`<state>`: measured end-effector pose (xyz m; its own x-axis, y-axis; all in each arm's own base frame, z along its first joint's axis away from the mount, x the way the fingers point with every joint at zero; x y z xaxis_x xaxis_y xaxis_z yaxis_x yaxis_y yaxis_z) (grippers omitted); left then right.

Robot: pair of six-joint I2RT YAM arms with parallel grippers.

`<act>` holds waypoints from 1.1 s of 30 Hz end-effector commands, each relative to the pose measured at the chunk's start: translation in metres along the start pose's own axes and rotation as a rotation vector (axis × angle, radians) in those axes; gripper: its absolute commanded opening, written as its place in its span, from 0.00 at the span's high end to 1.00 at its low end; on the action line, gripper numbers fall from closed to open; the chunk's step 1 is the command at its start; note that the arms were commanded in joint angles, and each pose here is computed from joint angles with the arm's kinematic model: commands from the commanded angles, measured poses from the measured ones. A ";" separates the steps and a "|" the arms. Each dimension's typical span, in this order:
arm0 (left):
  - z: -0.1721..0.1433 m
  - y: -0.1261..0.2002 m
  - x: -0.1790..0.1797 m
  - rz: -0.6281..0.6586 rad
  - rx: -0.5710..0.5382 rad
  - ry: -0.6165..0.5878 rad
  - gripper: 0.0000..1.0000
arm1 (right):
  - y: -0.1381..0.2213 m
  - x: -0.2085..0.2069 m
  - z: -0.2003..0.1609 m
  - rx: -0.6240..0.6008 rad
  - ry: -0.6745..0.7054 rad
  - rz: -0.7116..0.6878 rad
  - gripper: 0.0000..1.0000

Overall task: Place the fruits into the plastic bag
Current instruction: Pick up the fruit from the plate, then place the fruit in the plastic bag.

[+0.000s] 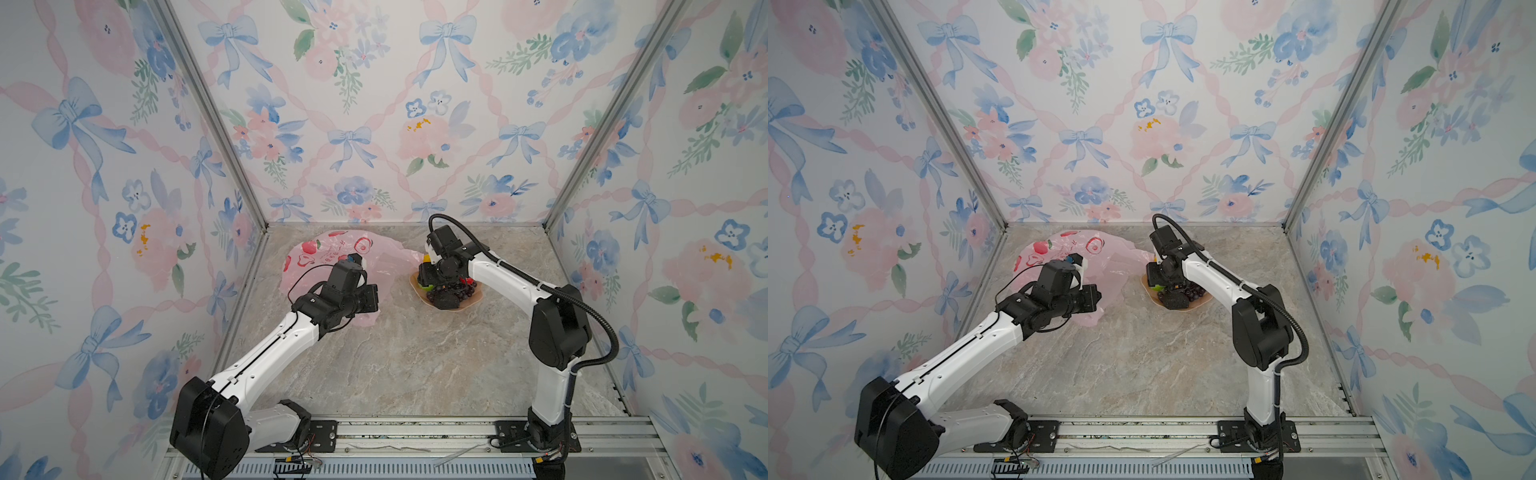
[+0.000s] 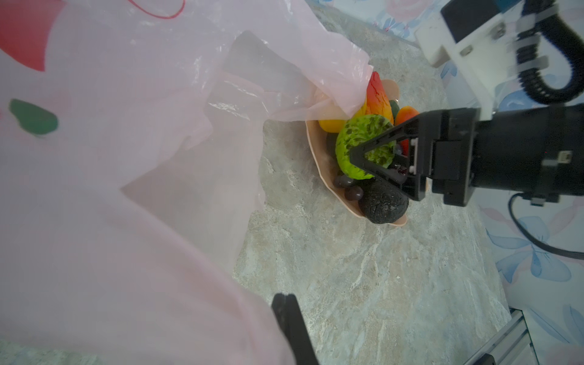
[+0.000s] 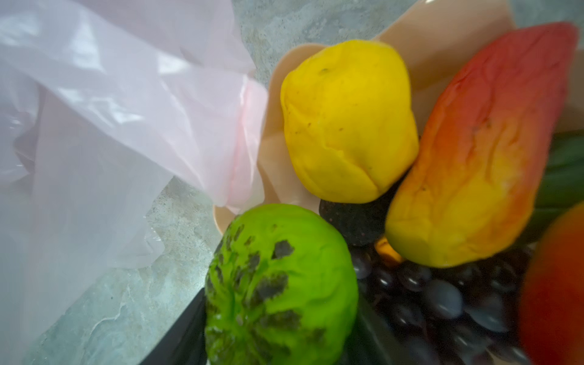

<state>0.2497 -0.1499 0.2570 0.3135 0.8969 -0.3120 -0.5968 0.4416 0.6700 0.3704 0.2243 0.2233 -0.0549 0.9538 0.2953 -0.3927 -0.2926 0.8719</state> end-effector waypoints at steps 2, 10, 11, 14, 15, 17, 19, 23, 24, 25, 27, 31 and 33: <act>-0.002 0.002 -0.003 -0.021 -0.003 -0.012 1.00 | 0.034 -0.011 0.007 -0.040 -0.087 0.117 0.43; 0.001 0.008 -0.005 -0.035 -0.022 -0.016 1.00 | 0.084 -0.015 0.013 -0.050 -0.218 0.433 0.43; 0.002 0.009 -0.005 -0.035 -0.026 -0.018 1.00 | 0.084 -0.013 0.013 -0.036 -0.237 0.475 0.43; 0.004 0.010 -0.007 -0.042 -0.032 -0.020 1.00 | 0.097 -0.004 0.012 -0.014 -0.291 0.614 0.43; 0.006 0.011 -0.007 -0.048 -0.035 -0.022 1.00 | 0.098 0.000 0.011 -0.004 -0.304 0.654 0.43; 0.007 0.012 -0.008 -0.054 -0.037 -0.021 1.00 | 0.098 0.007 0.009 0.020 -0.325 0.709 0.43; 0.008 0.013 -0.009 -0.059 -0.042 -0.019 1.00 | 0.097 0.018 0.007 0.049 -0.322 0.745 0.43; 0.009 0.015 -0.010 -0.069 -0.046 -0.014 1.00 | 0.086 0.038 -0.001 0.114 -0.298 0.769 0.43; 0.009 0.016 -0.011 -0.072 -0.048 -0.015 1.00 | 0.078 0.044 -0.003 0.136 -0.297 0.770 0.43; 0.009 0.017 -0.011 -0.076 -0.053 -0.013 1.00 | 0.073 0.049 -0.005 0.152 -0.291 0.774 0.43; 0.010 0.019 -0.012 -0.079 -0.066 -0.007 1.00 | 0.060 0.059 -0.010 0.179 -0.278 0.772 0.44; 0.012 0.026 -0.013 -0.092 -0.099 0.013 1.00 | 0.032 0.071 -0.018 0.224 -0.273 0.756 0.44; 0.013 0.029 -0.014 -0.100 -0.116 0.020 1.00 | 0.023 0.074 -0.020 0.234 -0.270 0.752 0.45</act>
<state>0.2405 -0.1489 0.2748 0.3450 0.8687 -0.3555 -0.6162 0.4953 0.6123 0.3351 0.2785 0.2556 0.0272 0.4883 0.8723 -0.1462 -0.8613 0.4867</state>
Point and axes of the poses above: each gripper's point midway between its finger pads, its own y axis back along the fingers, its own x axis along the line the jaws close on, z = x × y, the point moved 10 cm from there along y, back along the fingers, and after that the axes turned 11 degrees about -y, right-handed, at the moved point
